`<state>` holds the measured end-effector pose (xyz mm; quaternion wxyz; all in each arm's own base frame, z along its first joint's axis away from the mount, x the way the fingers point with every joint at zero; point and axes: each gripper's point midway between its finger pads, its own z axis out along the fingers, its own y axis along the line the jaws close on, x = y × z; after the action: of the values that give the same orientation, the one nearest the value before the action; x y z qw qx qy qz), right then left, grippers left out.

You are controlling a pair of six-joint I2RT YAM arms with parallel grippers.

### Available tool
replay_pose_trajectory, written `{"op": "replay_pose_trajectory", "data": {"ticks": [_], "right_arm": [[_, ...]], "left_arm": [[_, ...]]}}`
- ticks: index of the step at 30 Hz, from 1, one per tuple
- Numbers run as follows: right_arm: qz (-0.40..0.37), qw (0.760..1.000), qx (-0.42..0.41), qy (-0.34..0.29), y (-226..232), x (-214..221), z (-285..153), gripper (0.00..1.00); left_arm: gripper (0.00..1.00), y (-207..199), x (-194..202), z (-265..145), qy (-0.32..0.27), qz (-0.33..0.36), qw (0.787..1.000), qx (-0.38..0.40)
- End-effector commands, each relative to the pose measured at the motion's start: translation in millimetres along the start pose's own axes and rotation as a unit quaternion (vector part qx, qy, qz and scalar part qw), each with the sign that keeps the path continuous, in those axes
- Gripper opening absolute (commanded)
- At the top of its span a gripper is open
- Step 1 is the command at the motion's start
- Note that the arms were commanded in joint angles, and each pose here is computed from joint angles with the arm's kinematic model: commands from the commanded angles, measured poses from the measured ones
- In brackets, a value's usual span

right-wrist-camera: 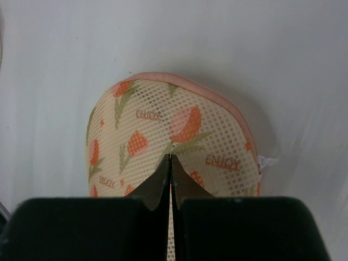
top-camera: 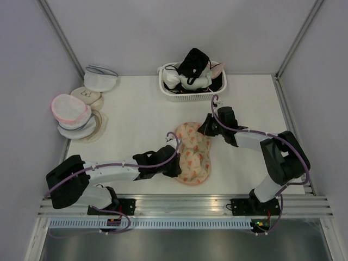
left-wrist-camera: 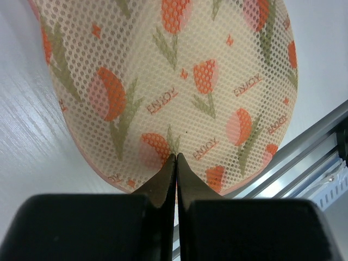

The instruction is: Unzip the laundry bag and remove the bra

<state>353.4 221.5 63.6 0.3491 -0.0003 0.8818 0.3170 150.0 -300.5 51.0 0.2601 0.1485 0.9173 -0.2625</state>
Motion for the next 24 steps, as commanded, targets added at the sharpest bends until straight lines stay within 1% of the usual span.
{"op": "replay_pose_trajectory", "data": {"ticks": [1,2,3,4,6,8,12,13,18,20,24], "right_arm": [[-0.013,0.999,-0.003,-0.033,11.1,-21.5,9.9,0.00],[-0.010,1.000,0.011,-0.016,4.2,-12.2,12.5,0.00],[-0.012,1.000,0.019,-0.011,-0.2,-8.8,13.8,0.01],[-0.011,1.000,0.024,-0.006,-3.4,-4.7,15.1,0.00],[-0.006,0.999,0.033,0.009,-11.2,5.7,18.5,0.00],[-0.002,0.998,0.050,0.023,-20.3,15.5,21.8,0.01],[0.000,0.994,0.104,0.039,-43.4,29.8,17.8,0.00],[-0.001,0.992,0.119,0.043,-48.9,33.1,13.5,0.01],[0.000,0.982,0.188,0.034,-75.0,43.1,-9.9,0.00],[0.004,0.981,0.192,0.034,-76.9,49.2,-17.9,0.01],[0.008,0.980,0.196,0.045,-78.7,62.9,-31.3,0.00]], "left_arm": [[0.02,-7.4,0.5,-3.8,-0.008,-0.009,1.000,0.025],[0.02,-12.3,0.1,-4.3,-0.010,-0.021,0.999,0.037],[0.02,-28.4,-12.3,-5.9,-0.036,-0.028,0.996,0.074],[0.02,-31.2,-7.8,-5.6,-0.035,-0.033,0.995,0.089],[0.02,-43.5,-16.4,-4.0,-0.063,-0.048,0.990,0.121],[0.02,-44.1,-17.3,0.5,-0.064,-0.056,0.989,0.119],[0.02,-28.7,-13.8,14.1,-0.049,-0.055,0.995,0.064],[0.02,-19.2,-13.6,15.8,-0.049,-0.053,0.997,0.036],[0.02,7.6,-21.7,11.4,-0.073,-0.052,0.995,-0.035],[0.02,18.4,-17.4,10.8,-0.067,-0.045,0.995,-0.060],[0.02,36.6,-31.8,9.7,-0.092,-0.057,0.989,-0.097]]}}
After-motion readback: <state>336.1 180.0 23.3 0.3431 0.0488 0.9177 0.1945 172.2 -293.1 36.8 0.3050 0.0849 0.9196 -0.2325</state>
